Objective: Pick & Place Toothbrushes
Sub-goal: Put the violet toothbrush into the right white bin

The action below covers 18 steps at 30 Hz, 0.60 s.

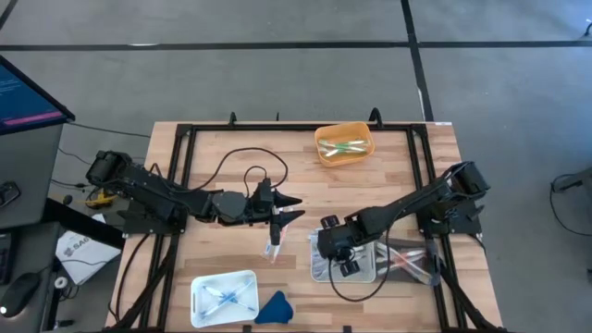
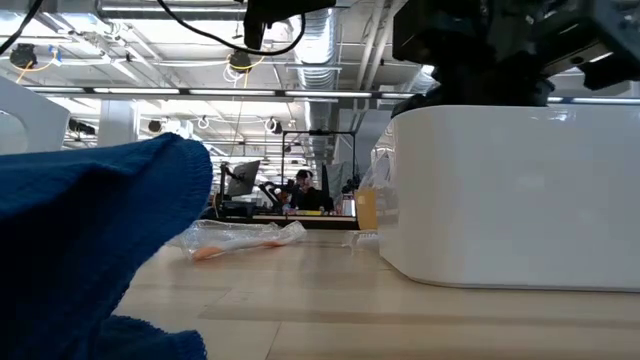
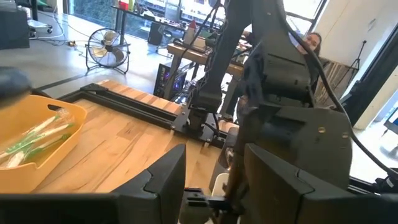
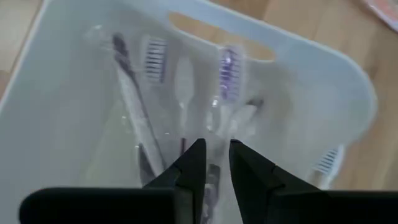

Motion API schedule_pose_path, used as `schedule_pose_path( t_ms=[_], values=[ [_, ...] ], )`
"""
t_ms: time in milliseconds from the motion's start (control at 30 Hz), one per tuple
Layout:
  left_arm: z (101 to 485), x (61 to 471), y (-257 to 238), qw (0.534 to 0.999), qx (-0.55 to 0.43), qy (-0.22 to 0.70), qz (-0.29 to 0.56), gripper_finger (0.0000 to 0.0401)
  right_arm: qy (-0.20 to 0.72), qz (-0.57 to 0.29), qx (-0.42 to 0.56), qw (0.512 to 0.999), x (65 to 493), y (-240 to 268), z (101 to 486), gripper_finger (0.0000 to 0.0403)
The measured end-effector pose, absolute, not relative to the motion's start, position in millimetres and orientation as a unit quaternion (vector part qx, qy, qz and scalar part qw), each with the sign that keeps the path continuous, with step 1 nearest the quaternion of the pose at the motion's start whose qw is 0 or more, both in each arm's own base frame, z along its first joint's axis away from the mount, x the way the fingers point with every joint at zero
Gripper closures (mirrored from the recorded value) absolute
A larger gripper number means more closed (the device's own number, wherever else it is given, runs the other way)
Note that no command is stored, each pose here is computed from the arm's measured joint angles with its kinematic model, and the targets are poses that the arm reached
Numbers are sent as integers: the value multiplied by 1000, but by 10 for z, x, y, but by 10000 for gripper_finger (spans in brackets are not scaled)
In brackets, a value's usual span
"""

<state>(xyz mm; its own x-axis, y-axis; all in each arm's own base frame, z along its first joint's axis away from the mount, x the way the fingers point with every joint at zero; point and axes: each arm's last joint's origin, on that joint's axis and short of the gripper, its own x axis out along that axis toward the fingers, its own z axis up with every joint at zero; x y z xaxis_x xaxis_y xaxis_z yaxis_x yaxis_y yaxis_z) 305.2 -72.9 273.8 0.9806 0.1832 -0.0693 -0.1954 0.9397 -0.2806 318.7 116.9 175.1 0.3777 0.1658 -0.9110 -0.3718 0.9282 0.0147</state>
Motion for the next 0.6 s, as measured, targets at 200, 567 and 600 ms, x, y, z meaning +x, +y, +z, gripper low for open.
schedule_pose_path(
  t_ms=[200, 567, 600],
  values=[
    [2747, 3053, -729, 984, -146, 17, 95, 244, 534, 161, -90, 826, 3174, 1187, 1766, 337],
    [2757, 3053, -730, 984, -149, 12, 95, 244, 558, 174, -101, 805, 3076, 1312, 1724, 337],
    [2757, 3053, -730, 984, -149, 12, 95, 244, 560, 179, -100, 803, 3064, 1328, 1722, 337]
  ],
)
